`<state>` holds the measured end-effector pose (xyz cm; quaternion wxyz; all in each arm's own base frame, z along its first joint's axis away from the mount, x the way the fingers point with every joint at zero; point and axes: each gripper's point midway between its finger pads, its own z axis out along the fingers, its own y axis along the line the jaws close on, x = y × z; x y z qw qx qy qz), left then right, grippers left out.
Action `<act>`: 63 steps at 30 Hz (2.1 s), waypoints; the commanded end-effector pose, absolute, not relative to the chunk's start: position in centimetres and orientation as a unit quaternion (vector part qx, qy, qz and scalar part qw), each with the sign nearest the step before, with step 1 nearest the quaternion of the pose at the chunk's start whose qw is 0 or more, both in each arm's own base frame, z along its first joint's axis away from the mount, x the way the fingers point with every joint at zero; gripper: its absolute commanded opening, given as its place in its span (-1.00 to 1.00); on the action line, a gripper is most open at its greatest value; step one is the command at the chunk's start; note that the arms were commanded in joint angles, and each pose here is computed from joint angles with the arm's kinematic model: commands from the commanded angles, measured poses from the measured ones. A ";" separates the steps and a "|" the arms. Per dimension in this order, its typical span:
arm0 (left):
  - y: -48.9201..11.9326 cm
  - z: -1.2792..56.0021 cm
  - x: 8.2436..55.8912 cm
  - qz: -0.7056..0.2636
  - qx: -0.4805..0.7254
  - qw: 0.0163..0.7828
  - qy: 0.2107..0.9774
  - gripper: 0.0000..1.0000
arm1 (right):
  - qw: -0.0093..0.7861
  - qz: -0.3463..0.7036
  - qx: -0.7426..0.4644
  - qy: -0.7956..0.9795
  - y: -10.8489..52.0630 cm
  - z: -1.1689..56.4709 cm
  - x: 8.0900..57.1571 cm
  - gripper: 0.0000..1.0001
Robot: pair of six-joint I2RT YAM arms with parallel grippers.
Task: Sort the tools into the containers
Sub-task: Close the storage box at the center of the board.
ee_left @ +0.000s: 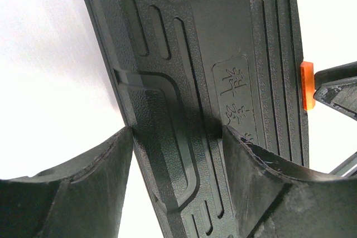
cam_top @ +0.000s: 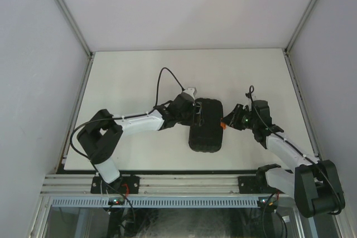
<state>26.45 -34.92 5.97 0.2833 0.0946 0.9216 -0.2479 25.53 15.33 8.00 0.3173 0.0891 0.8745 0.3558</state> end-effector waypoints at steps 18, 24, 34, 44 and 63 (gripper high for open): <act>-29.2 -2.1 21.7 -0.119 0.142 0.165 0.969 0.31 | 0.295 0.343 0.062 0.890 16.7 7.2 25.3 -0.82; -29.2 -2.1 21.7 -0.119 0.142 0.166 0.969 0.31 | 0.274 0.332 0.057 0.901 17.0 5.7 24.9 -0.82; -28.9 -2.1 21.6 -0.116 0.145 0.166 0.968 0.29 | 0.312 0.314 0.060 0.895 15.6 7.8 25.4 -0.76; -28.9 -2.0 21.7 -0.113 0.146 0.167 0.968 0.28 | 0.365 0.244 0.097 0.893 11.3 9.2 26.1 -0.83; -29.1 -1.7 21.9 -0.113 0.143 0.169 0.969 0.24 | 0.300 0.189 0.069 0.933 12.0 5.7 26.6 -0.88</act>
